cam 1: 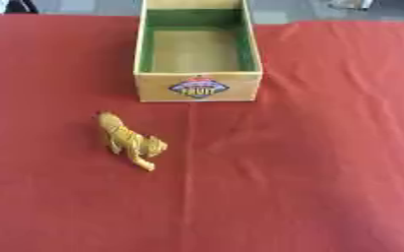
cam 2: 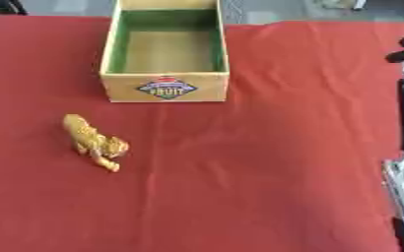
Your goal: Pick up objects on the table and place them in the box.
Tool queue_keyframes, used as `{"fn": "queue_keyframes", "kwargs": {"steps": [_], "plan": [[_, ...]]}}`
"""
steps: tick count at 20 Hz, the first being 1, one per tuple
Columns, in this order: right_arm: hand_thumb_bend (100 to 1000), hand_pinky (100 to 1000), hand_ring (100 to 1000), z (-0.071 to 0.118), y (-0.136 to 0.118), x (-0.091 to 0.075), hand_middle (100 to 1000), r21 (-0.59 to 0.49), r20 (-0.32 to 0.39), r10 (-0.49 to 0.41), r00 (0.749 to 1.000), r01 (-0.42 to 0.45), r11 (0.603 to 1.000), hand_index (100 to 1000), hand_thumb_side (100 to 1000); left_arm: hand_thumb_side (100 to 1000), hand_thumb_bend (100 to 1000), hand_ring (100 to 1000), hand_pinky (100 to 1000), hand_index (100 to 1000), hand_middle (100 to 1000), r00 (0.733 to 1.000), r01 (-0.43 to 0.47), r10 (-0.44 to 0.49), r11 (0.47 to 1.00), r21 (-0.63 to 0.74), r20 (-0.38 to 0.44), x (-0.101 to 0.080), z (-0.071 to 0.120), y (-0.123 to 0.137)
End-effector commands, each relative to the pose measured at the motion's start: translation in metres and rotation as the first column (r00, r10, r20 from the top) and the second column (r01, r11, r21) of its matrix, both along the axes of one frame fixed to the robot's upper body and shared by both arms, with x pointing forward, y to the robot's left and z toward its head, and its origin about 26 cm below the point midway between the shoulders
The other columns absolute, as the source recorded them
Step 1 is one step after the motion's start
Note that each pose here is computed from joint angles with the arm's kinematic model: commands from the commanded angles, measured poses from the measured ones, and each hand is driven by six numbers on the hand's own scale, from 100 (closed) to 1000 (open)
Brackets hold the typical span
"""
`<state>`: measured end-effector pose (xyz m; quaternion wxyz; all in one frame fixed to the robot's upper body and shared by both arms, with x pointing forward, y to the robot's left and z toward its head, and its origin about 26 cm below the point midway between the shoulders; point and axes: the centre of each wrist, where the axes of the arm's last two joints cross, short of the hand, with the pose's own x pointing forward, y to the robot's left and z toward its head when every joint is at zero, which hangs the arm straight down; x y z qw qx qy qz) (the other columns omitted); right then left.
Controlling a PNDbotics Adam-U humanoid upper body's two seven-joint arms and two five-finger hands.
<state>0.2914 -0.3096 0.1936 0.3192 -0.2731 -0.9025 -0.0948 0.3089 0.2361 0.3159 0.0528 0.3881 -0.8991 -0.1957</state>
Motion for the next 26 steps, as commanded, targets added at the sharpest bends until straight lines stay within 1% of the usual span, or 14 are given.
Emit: {"fn": "queue_keyframes", "kwargs": {"steps": [1, 8, 12, 14, 17, 19, 22, 24, 26], "plan": [[100, 806, 503, 0.008, 0.000, -0.002, 528, -0.019, 0.029, 0.005, 1.000, -0.004, 1.000, 722, 709, 737, 100, 571, 566, 805, 613, 0.999, -0.012, 0.012, 1.000, 0.019, 0.033, -0.005, 0.008, 0.002], [100, 806, 504, 0.008, 0.000, -0.003, 528, -0.020, 0.031, 0.003, 1.000, -0.003, 1.000, 722, 708, 732, 100, 571, 565, 805, 614, 0.999, -0.022, 0.022, 1.000, 0.012, 0.028, -0.005, 0.006, 0.004], [100, 806, 504, 0.008, 0.000, -0.003, 528, -0.022, 0.029, 0.004, 1.000, -0.004, 1.000, 722, 707, 731, 100, 576, 569, 814, 621, 0.999, -0.027, 0.026, 0.999, 0.043, 0.020, -0.005, 0.009, 0.002], [100, 806, 504, 0.008, 0.000, -0.003, 528, -0.025, 0.029, 0.006, 1.000, -0.005, 1.000, 722, 707, 737, 100, 581, 578, 824, 626, 0.999, -0.032, 0.032, 0.995, 0.095, 0.005, -0.006, 0.013, -0.001], [100, 806, 504, 0.009, 0.000, -0.003, 528, -0.027, 0.029, 0.008, 1.000, -0.008, 1.000, 722, 707, 750, 100, 588, 591, 837, 634, 0.998, -0.044, 0.053, 0.976, 0.214, -0.038, -0.007, 0.019, -0.007], [100, 806, 504, 0.009, 0.000, -0.002, 528, -0.028, 0.028, 0.011, 1.000, -0.010, 1.000, 722, 707, 768, 100, 598, 605, 847, 648, 0.995, -0.049, 0.075, 0.948, 0.313, -0.072, -0.009, 0.024, -0.013], [100, 807, 504, 0.009, 0.000, -0.002, 528, -0.032, 0.026, 0.015, 1.000, -0.014, 0.999, 722, 707, 787, 100, 609, 619, 857, 662, 0.987, -0.051, 0.113, 0.892, 0.449, -0.112, -0.011, 0.030, -0.022], [100, 807, 504, 0.009, 0.000, -0.002, 528, -0.033, 0.026, 0.016, 1.000, -0.015, 0.999, 722, 707, 787, 100, 609, 619, 857, 662, 0.984, -0.052, 0.129, 0.871, 0.488, -0.125, -0.011, 0.033, -0.025], [100, 807, 504, 0.009, 0.000, -0.002, 528, -0.033, 0.025, 0.016, 1.000, -0.015, 0.999, 722, 707, 787, 100, 609, 619, 857, 662, 0.982, -0.052, 0.134, 0.865, 0.500, -0.130, -0.012, 0.035, -0.026]]}}
